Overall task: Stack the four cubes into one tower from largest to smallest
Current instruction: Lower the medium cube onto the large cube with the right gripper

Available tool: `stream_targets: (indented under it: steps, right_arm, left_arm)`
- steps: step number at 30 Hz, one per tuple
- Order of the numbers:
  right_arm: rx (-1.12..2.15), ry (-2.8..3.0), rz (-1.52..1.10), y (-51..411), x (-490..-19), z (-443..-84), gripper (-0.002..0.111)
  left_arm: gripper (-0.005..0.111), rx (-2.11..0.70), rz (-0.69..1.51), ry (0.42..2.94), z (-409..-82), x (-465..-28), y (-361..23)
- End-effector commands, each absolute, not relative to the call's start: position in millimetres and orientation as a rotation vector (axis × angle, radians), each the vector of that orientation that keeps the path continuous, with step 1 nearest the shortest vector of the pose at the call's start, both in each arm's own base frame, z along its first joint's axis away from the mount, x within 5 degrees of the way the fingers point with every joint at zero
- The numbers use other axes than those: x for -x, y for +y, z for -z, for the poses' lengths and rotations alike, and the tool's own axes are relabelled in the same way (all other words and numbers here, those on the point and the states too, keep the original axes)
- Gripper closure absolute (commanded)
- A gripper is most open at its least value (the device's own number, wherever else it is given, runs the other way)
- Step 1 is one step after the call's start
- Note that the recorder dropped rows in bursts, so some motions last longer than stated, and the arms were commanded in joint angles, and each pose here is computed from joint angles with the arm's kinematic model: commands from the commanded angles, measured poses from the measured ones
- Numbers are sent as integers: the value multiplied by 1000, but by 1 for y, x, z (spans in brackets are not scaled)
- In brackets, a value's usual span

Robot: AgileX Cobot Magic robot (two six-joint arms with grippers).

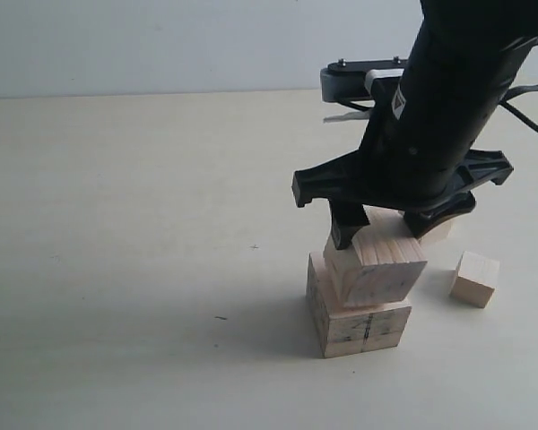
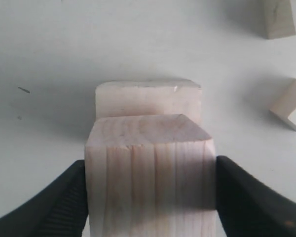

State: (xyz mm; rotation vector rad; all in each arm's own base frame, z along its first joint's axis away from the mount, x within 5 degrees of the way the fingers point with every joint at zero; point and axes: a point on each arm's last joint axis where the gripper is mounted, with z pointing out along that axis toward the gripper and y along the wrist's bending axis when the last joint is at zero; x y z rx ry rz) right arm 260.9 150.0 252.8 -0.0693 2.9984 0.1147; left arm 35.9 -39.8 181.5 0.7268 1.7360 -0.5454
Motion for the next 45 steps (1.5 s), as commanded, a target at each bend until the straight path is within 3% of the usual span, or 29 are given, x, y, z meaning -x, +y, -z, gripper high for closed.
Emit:
stream_targets:
  steps: [1,10,45]
  right_arm:
    - [87,2954,-89,151,-267,-260,87]
    - [91,3026,-28,152,-270,-246,87]
    - [184,3005,-3,162,-273,-255,87]
  left_arm:
    - [107,-724,543,1727,-181,-36,-40]
    - [107,-724,543,1727,-181,-36,-40]
    - [107,-724,543,1727,-181,-36,-40]
